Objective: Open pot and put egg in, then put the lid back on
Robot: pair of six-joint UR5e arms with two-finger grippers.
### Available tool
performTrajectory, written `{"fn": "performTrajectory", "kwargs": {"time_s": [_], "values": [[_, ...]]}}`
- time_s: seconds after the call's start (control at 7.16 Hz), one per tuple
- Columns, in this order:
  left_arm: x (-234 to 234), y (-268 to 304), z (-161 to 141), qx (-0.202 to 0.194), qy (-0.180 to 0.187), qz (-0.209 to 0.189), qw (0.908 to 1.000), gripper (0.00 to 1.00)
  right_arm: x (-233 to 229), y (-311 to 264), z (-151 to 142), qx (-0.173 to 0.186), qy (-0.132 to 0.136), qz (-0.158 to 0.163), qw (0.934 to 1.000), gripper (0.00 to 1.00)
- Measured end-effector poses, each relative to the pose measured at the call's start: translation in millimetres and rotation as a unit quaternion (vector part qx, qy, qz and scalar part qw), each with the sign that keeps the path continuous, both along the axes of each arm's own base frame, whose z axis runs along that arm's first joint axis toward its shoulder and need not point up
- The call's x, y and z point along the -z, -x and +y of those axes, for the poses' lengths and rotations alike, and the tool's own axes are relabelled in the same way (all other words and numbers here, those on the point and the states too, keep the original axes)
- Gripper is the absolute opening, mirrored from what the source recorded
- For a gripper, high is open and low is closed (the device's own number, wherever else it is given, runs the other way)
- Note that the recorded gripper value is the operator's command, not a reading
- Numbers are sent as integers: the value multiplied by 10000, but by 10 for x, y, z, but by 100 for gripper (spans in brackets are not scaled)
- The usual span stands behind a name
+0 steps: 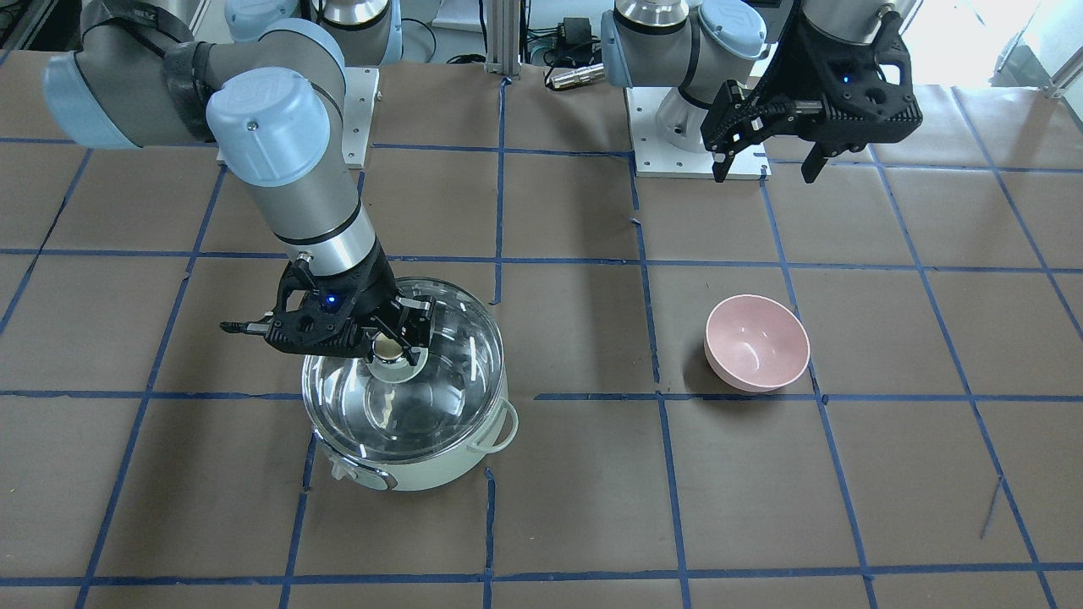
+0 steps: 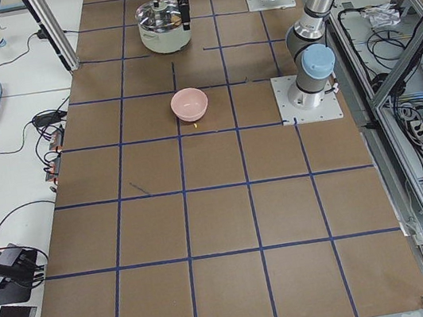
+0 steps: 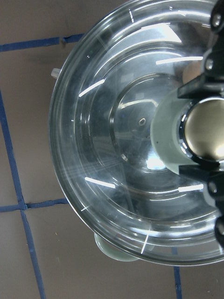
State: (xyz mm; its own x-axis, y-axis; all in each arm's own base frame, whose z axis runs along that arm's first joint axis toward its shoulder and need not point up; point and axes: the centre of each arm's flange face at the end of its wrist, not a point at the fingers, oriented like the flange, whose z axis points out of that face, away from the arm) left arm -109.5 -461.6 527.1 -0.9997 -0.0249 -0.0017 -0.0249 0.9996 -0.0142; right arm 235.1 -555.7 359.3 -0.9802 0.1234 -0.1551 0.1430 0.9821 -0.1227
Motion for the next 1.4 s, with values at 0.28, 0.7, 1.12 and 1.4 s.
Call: {"fn": "performTrajectory", "kwargs": {"time_s": [0.28, 0.7, 1.12, 1.4], "values": [[8, -19, 14, -17, -9, -20, 10000, 100, 3, 23, -9, -28, 8, 6, 10000, 51], [47, -21, 23, -19, -46, -14, 10000, 100, 4, 40, -12, 0, 13, 46, 10000, 100], [92, -18, 34, -19, -87, -6, 10000, 100, -144, 78, -24, 72, 155, 40, 9998, 100], [97, -15, 38, -15, -96, -5, 10000, 100, -538, 468, -71, 277, 476, 51, 9985, 100]]}}
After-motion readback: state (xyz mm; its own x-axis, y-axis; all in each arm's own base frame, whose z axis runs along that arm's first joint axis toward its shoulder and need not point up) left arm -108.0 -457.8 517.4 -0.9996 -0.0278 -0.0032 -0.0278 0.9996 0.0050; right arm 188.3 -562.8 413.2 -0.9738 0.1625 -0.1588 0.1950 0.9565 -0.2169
